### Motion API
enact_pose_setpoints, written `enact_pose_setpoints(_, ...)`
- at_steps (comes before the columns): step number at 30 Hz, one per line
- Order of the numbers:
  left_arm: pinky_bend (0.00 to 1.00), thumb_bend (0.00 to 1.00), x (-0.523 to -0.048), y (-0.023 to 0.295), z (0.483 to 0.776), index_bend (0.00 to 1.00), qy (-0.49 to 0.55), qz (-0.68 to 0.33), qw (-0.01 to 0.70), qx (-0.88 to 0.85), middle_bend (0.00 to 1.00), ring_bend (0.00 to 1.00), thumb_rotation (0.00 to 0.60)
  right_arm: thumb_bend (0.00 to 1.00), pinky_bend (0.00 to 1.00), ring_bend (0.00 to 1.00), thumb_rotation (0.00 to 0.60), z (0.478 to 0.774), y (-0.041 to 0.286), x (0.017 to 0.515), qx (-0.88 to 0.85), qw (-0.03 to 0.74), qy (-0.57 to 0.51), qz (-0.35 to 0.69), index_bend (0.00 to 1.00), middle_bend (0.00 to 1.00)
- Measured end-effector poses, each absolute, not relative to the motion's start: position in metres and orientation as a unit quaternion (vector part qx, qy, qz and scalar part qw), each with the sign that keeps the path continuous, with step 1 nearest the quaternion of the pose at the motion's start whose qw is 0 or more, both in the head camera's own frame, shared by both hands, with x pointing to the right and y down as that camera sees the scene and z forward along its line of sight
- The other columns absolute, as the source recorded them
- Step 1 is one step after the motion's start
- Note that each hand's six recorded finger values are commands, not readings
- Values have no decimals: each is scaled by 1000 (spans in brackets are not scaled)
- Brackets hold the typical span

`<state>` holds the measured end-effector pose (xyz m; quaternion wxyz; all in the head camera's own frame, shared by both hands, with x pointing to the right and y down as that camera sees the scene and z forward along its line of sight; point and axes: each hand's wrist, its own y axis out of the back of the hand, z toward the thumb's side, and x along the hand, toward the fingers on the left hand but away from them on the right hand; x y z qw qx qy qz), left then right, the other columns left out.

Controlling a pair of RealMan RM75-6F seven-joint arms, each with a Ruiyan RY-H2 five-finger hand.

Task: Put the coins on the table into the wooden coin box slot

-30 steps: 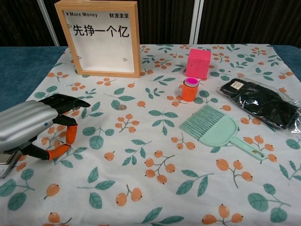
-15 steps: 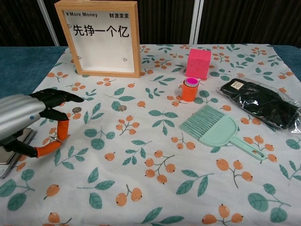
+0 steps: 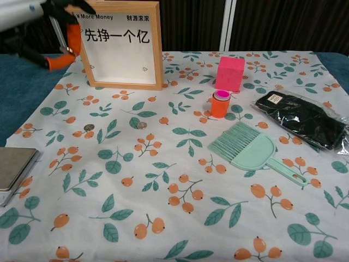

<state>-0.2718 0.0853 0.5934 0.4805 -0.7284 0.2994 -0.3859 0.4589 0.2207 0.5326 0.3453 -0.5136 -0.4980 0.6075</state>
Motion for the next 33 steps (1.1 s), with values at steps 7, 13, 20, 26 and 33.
enact_pose_setpoints(7,0,603,-264,25,560,683,318,-399,485,-710,124,0,600,395,0,12,600,533,221,459,-513,337,-506,606,202,46)
enact_pose_setpoints(13,0,604,-253,-15,551,688,298,-436,475,-703,123,0,600,395,0,12,600,534,221,460,-512,328,-513,606,202,46)
enact_pose_setpoints(20,0,606,-236,-63,539,693,273,-479,489,-676,123,0,600,394,0,12,600,534,220,462,-508,322,-520,606,202,46)
enact_pose_setpoints(26,0,607,-234,-100,538,693,252,-514,503,-647,124,0,600,395,0,12,600,533,220,465,-502,317,-528,607,202,46)
enact_pose_setpoints(33,0,608,-245,-123,552,694,238,-550,500,-625,124,0,600,394,0,12,600,534,221,464,-503,313,-530,607,202,46)
